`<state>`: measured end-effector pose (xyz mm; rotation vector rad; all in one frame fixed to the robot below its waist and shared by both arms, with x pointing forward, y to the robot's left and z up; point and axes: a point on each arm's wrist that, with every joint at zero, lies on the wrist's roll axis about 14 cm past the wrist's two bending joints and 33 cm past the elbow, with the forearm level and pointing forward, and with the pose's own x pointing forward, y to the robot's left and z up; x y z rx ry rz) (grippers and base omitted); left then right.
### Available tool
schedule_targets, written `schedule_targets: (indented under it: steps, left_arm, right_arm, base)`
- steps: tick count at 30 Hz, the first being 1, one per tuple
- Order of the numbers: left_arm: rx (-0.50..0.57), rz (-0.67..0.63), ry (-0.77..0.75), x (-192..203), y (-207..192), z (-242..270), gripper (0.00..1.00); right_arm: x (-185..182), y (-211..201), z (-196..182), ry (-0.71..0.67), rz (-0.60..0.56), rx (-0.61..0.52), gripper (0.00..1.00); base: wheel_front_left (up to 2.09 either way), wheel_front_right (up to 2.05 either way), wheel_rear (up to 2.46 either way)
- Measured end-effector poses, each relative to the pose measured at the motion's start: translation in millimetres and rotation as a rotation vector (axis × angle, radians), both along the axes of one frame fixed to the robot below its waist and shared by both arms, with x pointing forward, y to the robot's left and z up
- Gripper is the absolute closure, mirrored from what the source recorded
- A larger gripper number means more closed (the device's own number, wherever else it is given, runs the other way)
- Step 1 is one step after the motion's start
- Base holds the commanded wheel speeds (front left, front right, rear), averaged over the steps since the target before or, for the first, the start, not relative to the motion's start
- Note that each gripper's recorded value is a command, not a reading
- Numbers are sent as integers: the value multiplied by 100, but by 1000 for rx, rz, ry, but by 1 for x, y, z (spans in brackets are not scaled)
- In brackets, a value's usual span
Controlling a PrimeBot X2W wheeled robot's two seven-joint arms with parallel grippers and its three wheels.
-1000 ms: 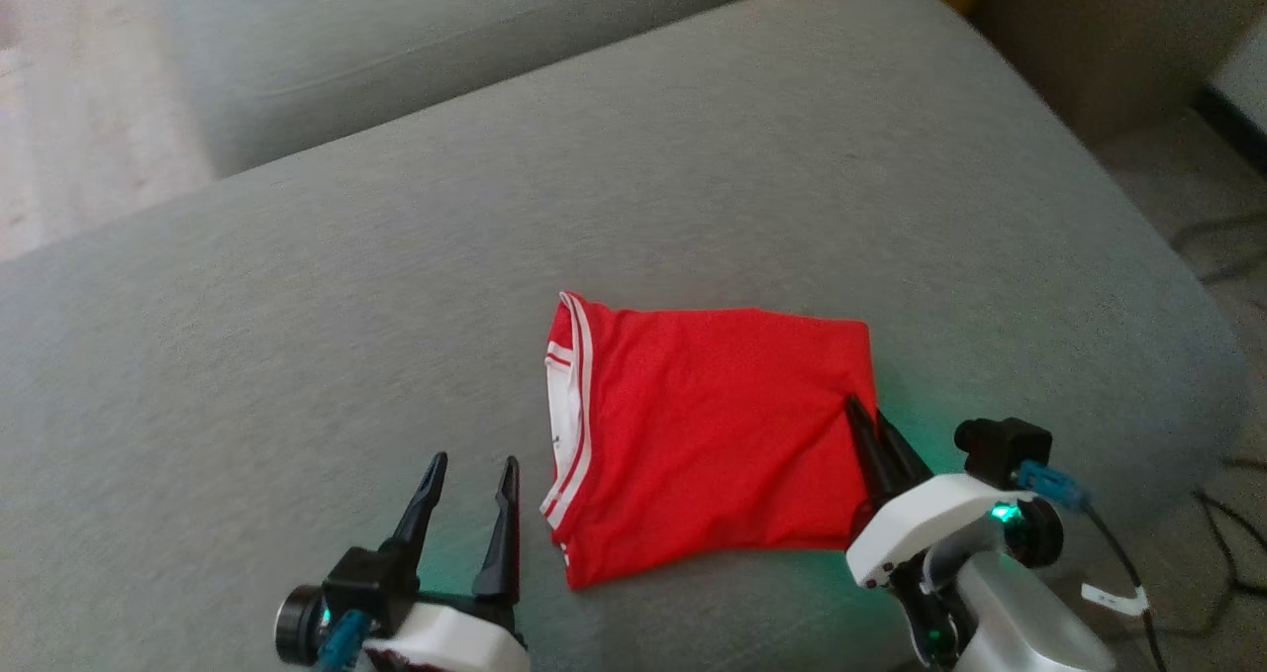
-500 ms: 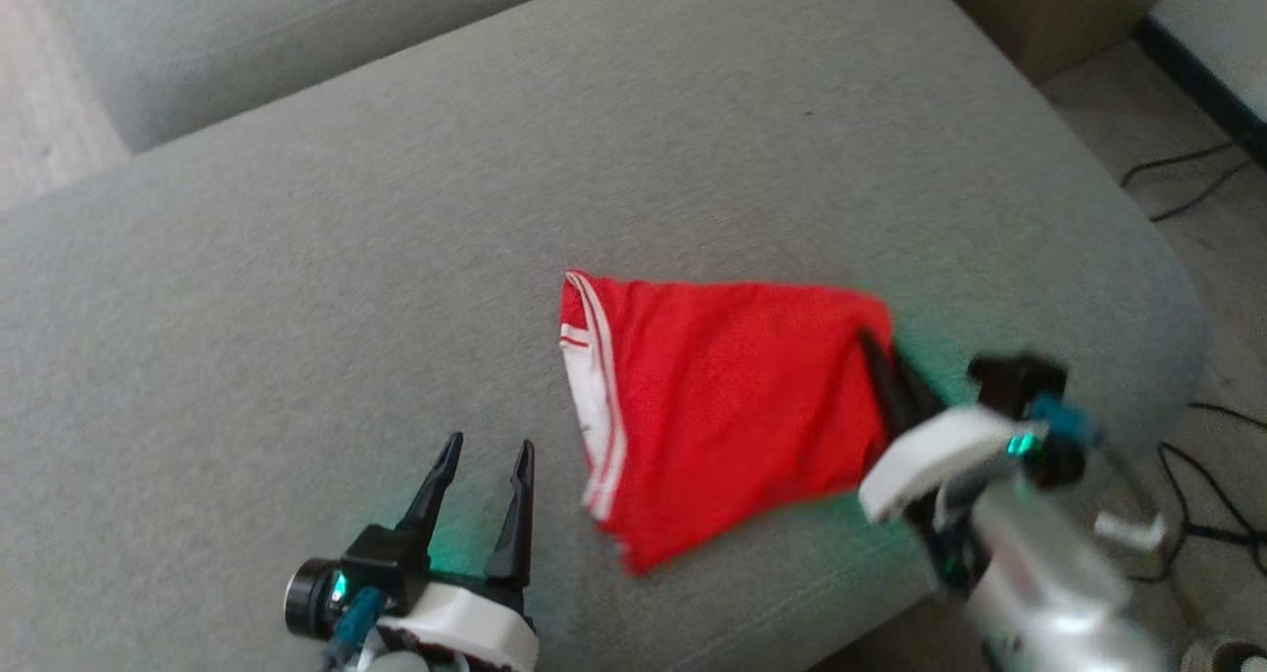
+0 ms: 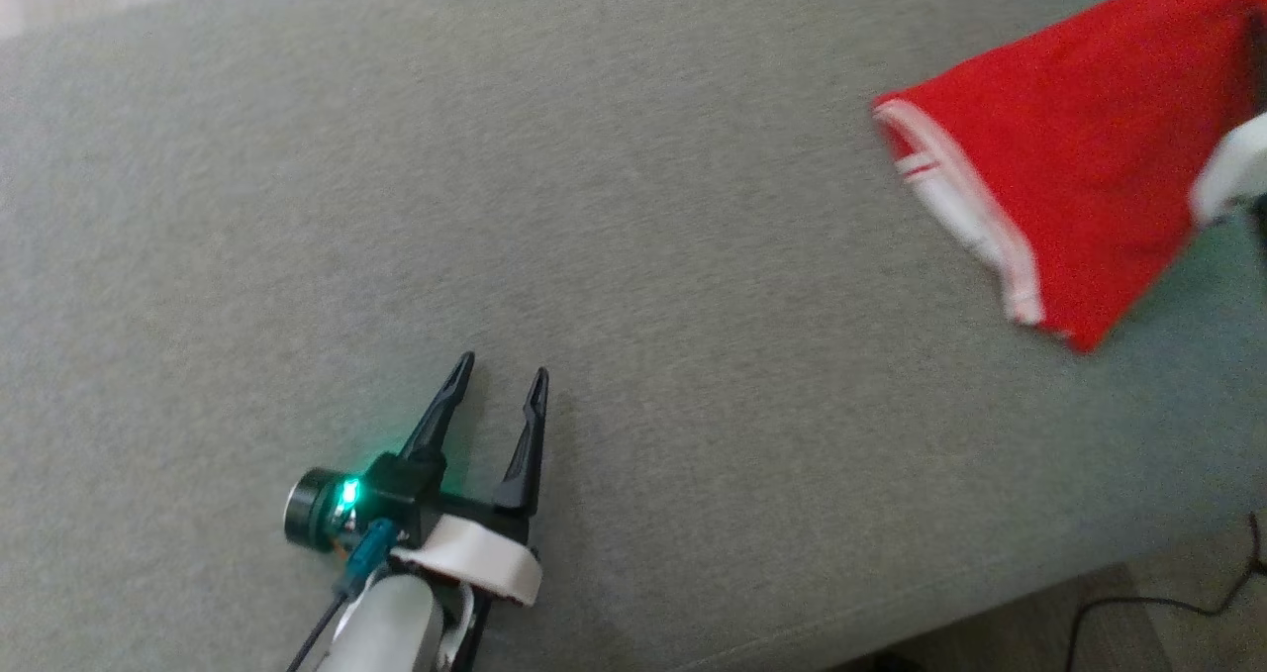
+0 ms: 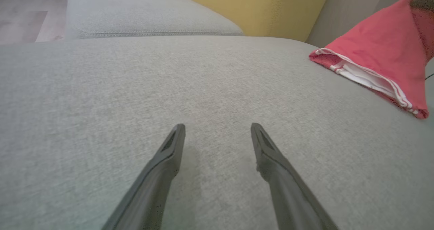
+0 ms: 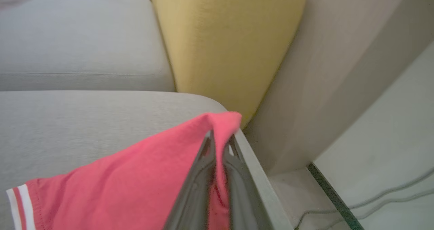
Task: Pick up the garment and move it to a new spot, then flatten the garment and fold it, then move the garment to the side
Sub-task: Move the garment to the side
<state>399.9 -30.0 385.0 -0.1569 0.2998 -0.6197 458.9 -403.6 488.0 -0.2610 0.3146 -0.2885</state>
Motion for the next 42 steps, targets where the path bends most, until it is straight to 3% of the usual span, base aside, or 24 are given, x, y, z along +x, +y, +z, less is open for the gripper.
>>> schedule_targets:
  steps: [5, 6, 7, 14, 20, 24, 34, 42]
  left_arm:
    - [-3, 37, -3, 9, 11, -2, 0]
    - [-4, 42, -4, 10, 12, -2, 0]
    - [-3, 46, -5, 11, 13, -2, 0]
    - [5, 64, -15, 14, 18, 0, 0]
    - [12, 100, -40, 17, 26, 10, 0]
    - [10, 134, -48, 18, 34, 16, 0]
    - [34, 284, -57, 7, 80, 26, 0]
    - [59, 397, -68, -9, 117, 33, 0]
  right_arm:
    - [15, -26, 6, 12, -51, -41, 100]
    - [17, -28, 6, 10, -60, -39, 55]
    - [18, -30, 6, 7, -67, -39, 0]
    - [17, -41, 29, -70, -103, -55, 0]
    - [33, 8, 47, -200, -8, -24, 0]
    - [34, 44, 38, -223, 58, 16, 0]
    - [6, 163, -15, -215, 230, 256, 0]
    - [-37, 205, -49, -154, 271, 356, 0]
  base:
    - [0, 0, 0]
    - [0, 0, 0]
    - [0, 0, 0]
    - [0, 0, 0]
    - [0, 0, 0]
    - [0, 0, 0]
    - [0, 0, 0]
    - [0, 0, 0]
